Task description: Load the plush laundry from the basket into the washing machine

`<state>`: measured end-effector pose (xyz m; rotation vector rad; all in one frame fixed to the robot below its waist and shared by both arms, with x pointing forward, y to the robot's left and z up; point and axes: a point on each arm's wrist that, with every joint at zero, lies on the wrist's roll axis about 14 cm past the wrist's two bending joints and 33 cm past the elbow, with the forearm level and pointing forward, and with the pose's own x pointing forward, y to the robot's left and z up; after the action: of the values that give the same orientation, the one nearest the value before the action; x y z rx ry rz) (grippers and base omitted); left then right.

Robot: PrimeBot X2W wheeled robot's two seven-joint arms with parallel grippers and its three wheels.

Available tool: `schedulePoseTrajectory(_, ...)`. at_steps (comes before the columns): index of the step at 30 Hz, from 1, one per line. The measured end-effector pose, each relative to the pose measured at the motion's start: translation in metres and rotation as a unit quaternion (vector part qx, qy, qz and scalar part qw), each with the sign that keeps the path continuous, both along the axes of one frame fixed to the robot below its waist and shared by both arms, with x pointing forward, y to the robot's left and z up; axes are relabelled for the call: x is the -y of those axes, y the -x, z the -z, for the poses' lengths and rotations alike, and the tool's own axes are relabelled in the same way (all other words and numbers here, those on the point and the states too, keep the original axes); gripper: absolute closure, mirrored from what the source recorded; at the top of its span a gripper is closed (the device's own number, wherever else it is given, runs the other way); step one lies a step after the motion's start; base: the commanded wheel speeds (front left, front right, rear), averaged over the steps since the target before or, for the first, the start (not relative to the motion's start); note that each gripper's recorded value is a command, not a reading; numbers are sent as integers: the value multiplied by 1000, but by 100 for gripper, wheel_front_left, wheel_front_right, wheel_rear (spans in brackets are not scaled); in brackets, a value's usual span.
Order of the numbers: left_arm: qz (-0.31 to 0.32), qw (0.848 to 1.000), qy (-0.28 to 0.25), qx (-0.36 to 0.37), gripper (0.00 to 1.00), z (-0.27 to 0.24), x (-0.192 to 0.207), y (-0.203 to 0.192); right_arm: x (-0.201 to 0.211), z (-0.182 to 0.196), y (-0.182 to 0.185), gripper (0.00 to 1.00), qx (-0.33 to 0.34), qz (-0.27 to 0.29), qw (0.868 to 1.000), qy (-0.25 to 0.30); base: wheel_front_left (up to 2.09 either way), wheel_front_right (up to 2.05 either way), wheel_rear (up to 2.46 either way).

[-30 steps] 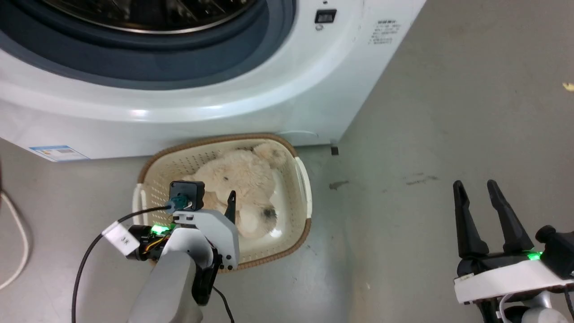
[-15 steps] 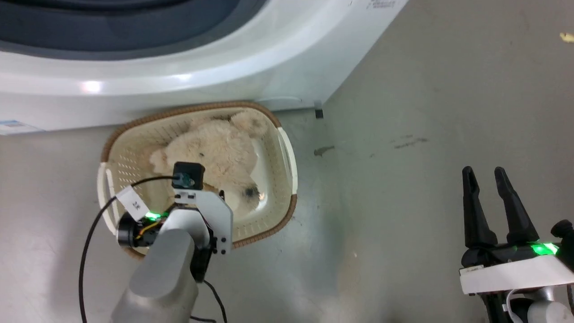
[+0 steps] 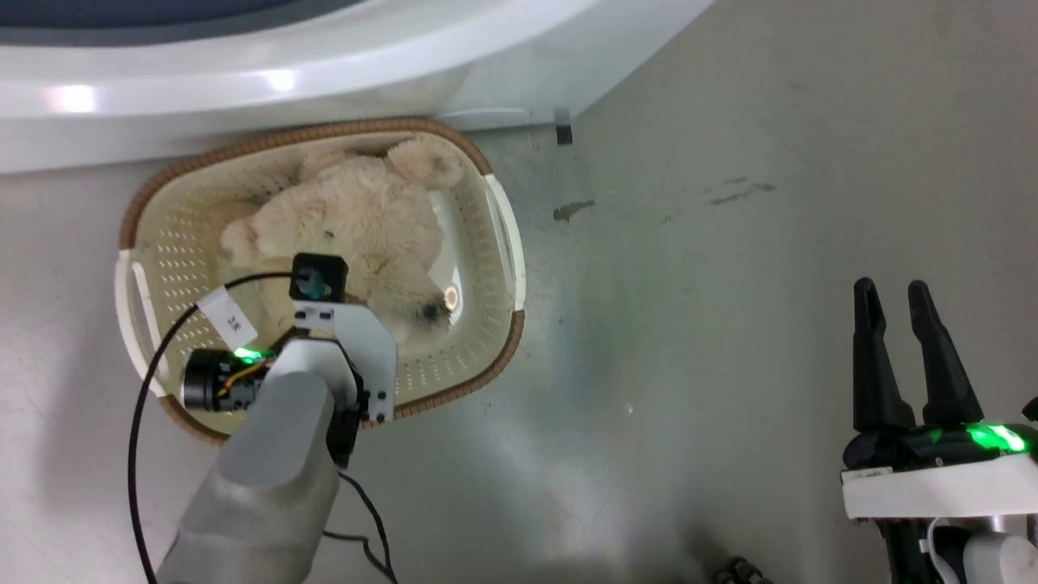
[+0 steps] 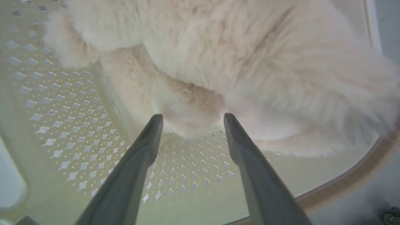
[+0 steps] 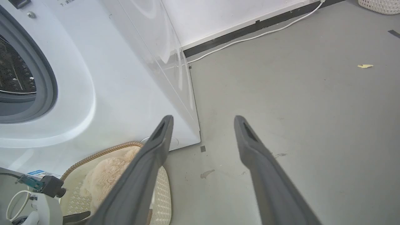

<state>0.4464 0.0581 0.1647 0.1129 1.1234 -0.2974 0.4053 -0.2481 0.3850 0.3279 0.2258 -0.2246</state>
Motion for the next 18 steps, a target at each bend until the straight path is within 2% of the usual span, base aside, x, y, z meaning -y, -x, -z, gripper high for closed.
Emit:
schedulePoseTrajectory(12,-9,999,-22,-25,0,38,-2,-9,4,24,-3,0,-17,17,1000,-19,0,0,0)
schedulePoseTrajectory(13,-10,999,-23,-32,28,41,-2,-7,4,25,-4,0,-16,19,1000,-20,0,0,0)
schedulePoseTrajectory(14,-9,999,-23,-36,98,44,-2,-7,5,26,-5,0,-15,20,999,-21,0,0,0)
schedulePoseTrajectory(18,1,999,-13,-31,100,52,5,-12,6,33,-5,0,-19,26,999,-26,0,0,0)
